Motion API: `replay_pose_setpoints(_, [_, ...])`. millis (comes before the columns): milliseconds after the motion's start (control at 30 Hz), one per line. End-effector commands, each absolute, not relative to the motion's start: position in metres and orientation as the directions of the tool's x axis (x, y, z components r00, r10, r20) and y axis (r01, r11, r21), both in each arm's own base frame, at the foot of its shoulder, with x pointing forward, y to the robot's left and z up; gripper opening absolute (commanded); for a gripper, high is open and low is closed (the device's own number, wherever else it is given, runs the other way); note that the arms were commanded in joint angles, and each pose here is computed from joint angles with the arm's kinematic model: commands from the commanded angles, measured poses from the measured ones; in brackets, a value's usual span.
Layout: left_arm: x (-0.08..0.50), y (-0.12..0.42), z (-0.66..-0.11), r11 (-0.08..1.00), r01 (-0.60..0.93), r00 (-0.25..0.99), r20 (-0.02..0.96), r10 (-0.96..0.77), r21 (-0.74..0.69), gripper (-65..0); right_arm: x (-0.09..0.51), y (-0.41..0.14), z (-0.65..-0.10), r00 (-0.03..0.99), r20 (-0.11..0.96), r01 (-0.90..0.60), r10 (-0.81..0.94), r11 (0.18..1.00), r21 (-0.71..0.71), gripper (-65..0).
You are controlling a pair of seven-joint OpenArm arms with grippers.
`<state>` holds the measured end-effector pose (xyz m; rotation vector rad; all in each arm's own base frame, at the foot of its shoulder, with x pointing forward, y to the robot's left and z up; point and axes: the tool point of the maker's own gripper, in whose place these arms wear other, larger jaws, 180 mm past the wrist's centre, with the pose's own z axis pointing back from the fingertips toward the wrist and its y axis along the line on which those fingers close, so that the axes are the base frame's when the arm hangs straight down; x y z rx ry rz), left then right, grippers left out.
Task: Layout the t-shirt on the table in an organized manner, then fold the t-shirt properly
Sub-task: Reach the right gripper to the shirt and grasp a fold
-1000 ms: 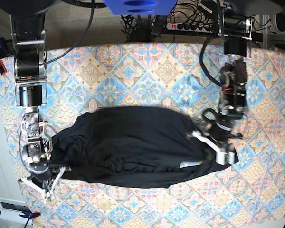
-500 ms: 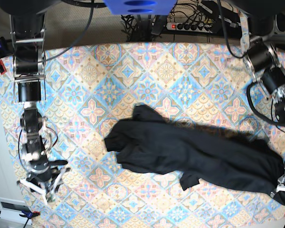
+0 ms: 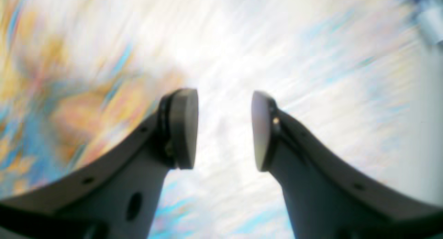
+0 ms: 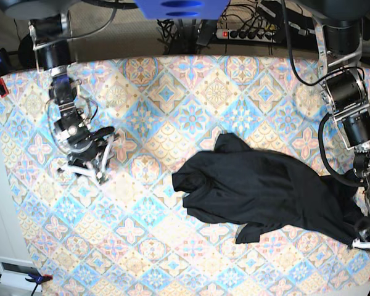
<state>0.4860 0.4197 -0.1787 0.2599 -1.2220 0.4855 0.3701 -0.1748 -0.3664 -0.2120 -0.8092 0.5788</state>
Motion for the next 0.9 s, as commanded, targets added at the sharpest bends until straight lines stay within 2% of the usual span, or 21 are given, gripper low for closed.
replay_pose_setpoints(0, [0.489, 0.430, -0.160, 0.863, -0.502, 0.212, 0.959, 0.190, -0.060, -60.7, 0.394, -0.165, -0.332, 0.456, 0.698, -0.373, 0.552, 0.831, -0.413, -41.7])
replay_pose_setpoints(233, [0.471, 0.456, -0.205, 0.830, -0.558, 0.316, 0.930, 0.186, 0.023, -44.9, 0.385, -0.096, -0.350, 0.424, 0.715, -0.503, 0.556, 0.801, -0.325, -41.7])
replay_pose_setpoints(333, [0.461, 0.452, -0.223, 0.839, -0.545, 0.344, 0.912, 0.224, -0.001, -39.4, 0.377, -0.069, -0.365, 0.430, 0.710, -0.556, 0.557, 0.784, -0.278, -41.7])
replay_pose_setpoints(467, [0.434, 0.439, -0.245, 0.863, -0.505, 0.386, 0.884, 0.263, -0.036, -38.8, 0.379, -0.024, -0.362, 0.380, 0.725, -0.629, 0.574, 0.735, -0.253, -41.7])
replay_pose_setpoints(633, [0.401, 0.411, -0.266, 0.897, -0.435, 0.421, 0.865, 0.274, -0.072, -38.8, 0.389, -0.001, -0.358, 0.342, 0.721, -0.667, 0.603, 0.696, -0.266, -41.7])
replay_pose_setpoints(867, [0.355, 0.394, -0.289, 0.880, -0.450, 0.439, 0.821, 0.364, -0.149, -38.8, 0.398, 0.054, -0.346, 0.286, 0.741, -0.723, 0.608, 0.644, -0.250, -41.7])
